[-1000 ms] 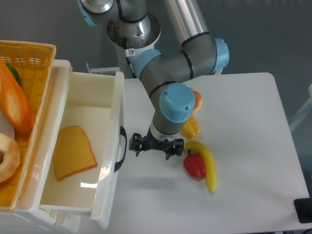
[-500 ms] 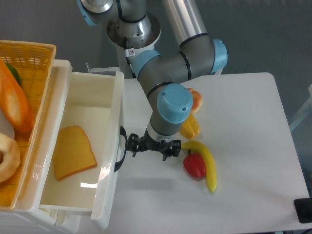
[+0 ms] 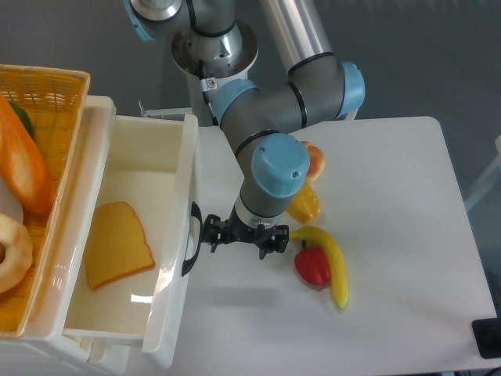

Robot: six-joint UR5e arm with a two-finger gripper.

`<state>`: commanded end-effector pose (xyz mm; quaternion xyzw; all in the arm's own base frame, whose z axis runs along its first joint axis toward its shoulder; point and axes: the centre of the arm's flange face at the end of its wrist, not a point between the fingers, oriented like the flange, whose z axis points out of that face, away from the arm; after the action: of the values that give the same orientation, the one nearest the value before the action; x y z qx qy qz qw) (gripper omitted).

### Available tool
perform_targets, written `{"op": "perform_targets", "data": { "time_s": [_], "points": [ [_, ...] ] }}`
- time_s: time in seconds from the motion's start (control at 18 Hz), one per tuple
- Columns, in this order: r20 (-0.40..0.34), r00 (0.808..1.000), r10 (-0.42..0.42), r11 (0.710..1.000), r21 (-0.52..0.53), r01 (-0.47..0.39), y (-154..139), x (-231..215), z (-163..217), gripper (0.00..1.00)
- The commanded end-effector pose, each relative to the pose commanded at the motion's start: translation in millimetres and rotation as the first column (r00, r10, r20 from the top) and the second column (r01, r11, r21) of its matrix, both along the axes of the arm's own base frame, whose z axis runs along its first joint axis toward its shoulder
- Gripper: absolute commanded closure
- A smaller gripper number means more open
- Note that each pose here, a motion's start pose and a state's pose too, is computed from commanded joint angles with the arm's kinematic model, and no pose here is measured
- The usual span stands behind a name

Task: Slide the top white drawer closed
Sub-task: 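Push the drawer front with the gripper into the cabinet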

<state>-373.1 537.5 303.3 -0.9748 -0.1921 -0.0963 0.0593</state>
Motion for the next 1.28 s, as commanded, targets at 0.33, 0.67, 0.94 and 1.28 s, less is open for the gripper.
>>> {"op": "perform_targets", "data": {
  "time_s": [0.33, 0.67, 0.94, 1.28],
  "points": [
    [0.002, 1.0, -0.026, 1.0, 0.011, 0.026, 10, 15, 4, 0.0],
    [-0.004, 0.998, -0.069, 0.998, 0.014, 0.069, 25, 39, 7, 0.0],
    [-0.014, 0.995, -0.101, 0.995, 0.021, 0.101, 33, 59, 16, 0.0],
    [-0.017, 0.992, -0.125, 0.992, 0.023, 0.126, 40, 74, 17, 0.0]
  ]
}}
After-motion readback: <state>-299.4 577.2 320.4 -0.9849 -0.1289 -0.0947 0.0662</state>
